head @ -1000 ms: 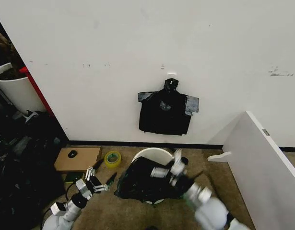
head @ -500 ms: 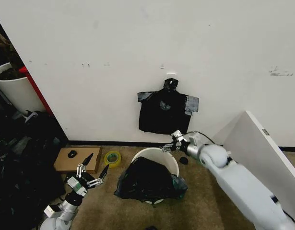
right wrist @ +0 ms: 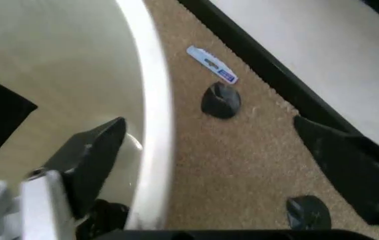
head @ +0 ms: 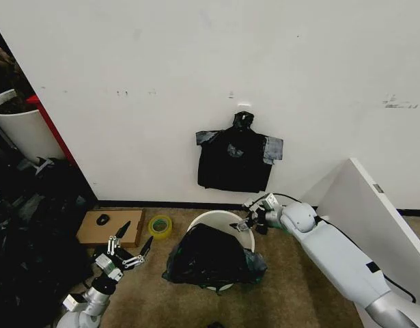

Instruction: Place the garbage bag over the trash bin.

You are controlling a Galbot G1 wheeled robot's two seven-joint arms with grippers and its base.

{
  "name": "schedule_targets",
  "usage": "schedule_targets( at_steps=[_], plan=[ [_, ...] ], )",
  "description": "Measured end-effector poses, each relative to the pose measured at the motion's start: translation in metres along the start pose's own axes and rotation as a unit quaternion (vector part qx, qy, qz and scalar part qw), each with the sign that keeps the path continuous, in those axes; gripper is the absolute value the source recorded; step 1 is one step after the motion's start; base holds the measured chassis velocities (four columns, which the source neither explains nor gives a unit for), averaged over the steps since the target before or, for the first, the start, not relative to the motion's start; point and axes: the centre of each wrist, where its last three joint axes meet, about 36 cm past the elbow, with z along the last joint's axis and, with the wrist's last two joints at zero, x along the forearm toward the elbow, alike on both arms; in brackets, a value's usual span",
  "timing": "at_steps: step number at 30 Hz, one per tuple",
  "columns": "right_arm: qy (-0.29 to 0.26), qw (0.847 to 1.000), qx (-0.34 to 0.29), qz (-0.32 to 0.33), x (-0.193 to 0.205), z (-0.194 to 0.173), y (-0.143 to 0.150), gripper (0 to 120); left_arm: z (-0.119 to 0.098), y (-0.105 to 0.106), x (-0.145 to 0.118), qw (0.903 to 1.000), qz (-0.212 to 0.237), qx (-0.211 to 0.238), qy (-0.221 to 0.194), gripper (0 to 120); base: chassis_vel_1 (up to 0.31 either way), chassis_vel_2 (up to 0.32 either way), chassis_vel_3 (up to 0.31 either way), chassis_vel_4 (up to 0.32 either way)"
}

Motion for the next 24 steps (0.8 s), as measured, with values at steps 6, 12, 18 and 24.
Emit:
schedule_targets(
  at_steps=[6, 12, 18, 24],
  plan=[
    [-0.003, 1.0, -0.003, -0.003, 0.001, 0.008, 0.006, 72, 0.0, 0.0, -0.001, 1.0, -0.002, -0.004, -0.001, 100, 0.0, 0.0, 0.0, 0.0],
    [-0.008, 1.0, -0.02, -0.001, -0.001, 0.012, 0.017, 50, 0.001, -0.001, 0.004, 1.0, -0.006, -0.008, 0.0, 100, 0.0, 0.0, 0.0, 0.0],
    [-0.006, 0.998, -0.06, 0.008, 0.006, 0.018, 0.032, 30, 0.002, -0.001, 0.006, 0.9999, -0.01, -0.013, 0.001, 100, 0.0, 0.0, 0.0, 0.0],
    [0.006, 0.986, -0.162, 0.048, 0.026, 0.031, 0.068, 5, 0.002, 0.0, 0.006, 0.9998, -0.013, -0.016, -0.001, 100, 0.0, 0.0, 0.0, 0.0]
  ],
)
